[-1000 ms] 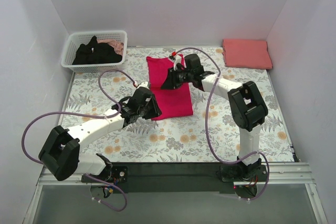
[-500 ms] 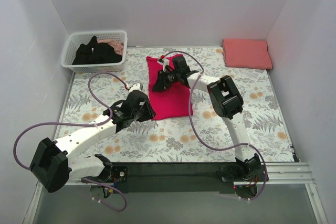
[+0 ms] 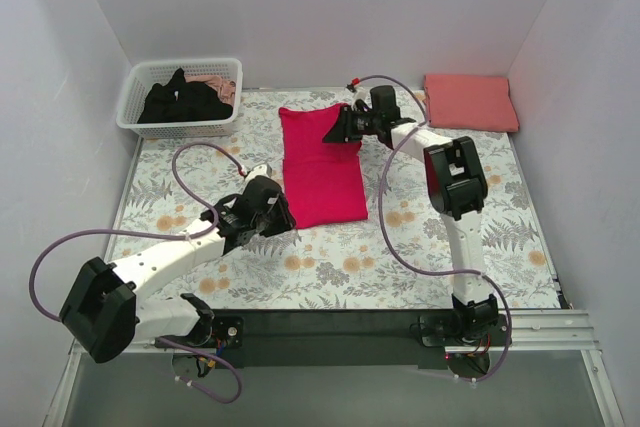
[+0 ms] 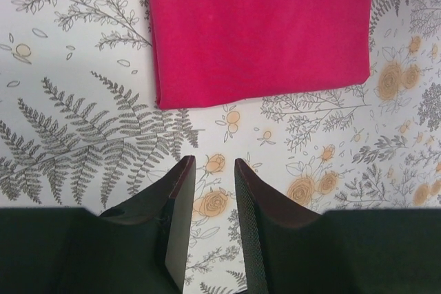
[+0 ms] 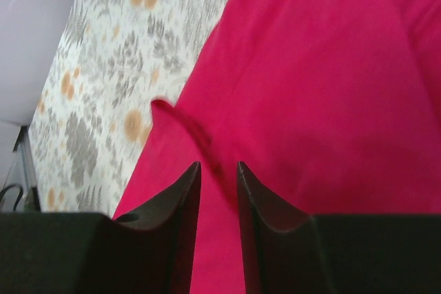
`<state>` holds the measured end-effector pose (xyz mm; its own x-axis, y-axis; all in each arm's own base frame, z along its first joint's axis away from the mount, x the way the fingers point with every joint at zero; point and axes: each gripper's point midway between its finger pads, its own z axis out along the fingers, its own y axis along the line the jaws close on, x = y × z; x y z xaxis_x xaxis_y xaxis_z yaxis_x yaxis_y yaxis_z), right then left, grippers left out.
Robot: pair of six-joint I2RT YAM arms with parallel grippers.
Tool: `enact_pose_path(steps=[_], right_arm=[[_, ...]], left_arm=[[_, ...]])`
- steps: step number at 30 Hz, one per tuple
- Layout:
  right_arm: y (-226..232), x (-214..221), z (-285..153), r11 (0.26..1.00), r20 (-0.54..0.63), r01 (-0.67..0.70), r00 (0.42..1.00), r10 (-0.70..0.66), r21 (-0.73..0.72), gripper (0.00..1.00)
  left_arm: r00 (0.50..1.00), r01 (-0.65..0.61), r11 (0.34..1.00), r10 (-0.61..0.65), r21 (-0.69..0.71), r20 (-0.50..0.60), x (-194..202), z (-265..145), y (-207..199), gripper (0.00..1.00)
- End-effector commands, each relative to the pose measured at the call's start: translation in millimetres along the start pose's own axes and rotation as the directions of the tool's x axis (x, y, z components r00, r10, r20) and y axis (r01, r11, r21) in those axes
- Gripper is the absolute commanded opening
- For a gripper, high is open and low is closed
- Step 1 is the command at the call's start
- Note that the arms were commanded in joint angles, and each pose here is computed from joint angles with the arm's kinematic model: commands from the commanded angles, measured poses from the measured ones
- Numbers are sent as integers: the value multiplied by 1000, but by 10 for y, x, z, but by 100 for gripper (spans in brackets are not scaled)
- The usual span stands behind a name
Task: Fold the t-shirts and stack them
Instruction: Fold the tshirt
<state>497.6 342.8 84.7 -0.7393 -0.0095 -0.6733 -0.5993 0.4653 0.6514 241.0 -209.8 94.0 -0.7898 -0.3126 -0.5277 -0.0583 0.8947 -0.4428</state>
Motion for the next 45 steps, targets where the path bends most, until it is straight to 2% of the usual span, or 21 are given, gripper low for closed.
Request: enact_pose_path(steps=[1, 2, 5, 6, 8, 9, 11, 17, 22, 27, 30, 35, 40, 45], right_arm=[[676, -175, -398, 996, 34, 65, 997, -63, -66, 34], [631, 128, -456, 998, -17, 16, 1000, -17, -61, 34], [877, 373, -701, 994, -54, 11, 998, -17, -110, 34], [891, 664, -778, 990, -108, -27, 994, 12, -137, 34], [1014, 819, -900, 984, -130, -11, 992, -12, -177, 34], [990, 1045, -952, 982, -167, -52, 986, 21, -180, 34], [1048, 1220, -1014, 973, -203, -84, 978, 40, -214, 32], [838, 1814, -1084, 970, -290, -177, 949, 123, -169, 23], [467, 2136, -1126, 960, -316, -273, 918, 240, -64, 13], [257, 2176, -1247, 937, -278, -349, 901, 332, -12, 10], [342, 2093, -1265, 945, -267, -327, 913, 308, -28, 11], [820, 1779, -1211, 966, -248, -231, 948, 197, -117, 11], [1358, 1670, -868, 964, -281, -156, 955, 92, -213, 12], [1403, 1912, -511, 961, -345, -179, 933, 97, -213, 13]], left_arm=[[998, 0, 999, -3, 43, 63, -271, 52, -162, 29], [998, 2, 998, -6, 60, 70, -322, 79, -210, 28], [999, -4, 997, 0, 80, 44, -385, 211, -272, 26], [1000, -2, 997, 1, 80, 19, -377, 285, -263, 24], [1000, 4, 993, -5, 114, 8, -452, 330, -364, 21], [1000, 8, 993, -5, 122, -28, -405, 397, -374, 19], [998, 19, 987, -10, 163, -59, -428, 432, -460, 13], [980, 112, 988, -91, 109, -178, -157, 669, -142, 2], [931, 223, 975, -216, -9, -294, 199, 817, 297, 0], [901, 266, 960, -281, -91, -330, 422, 799, 569, 0], [905, 269, 958, -287, -100, -313, 400, 733, 611, 0], [932, 247, 967, -254, -60, -260, 232, 640, 541, 0], [930, 243, 968, -248, -53, -272, 247, 628, 522, 0], [927, 247, 966, -257, -72, -273, 275, 629, 567, 0]])
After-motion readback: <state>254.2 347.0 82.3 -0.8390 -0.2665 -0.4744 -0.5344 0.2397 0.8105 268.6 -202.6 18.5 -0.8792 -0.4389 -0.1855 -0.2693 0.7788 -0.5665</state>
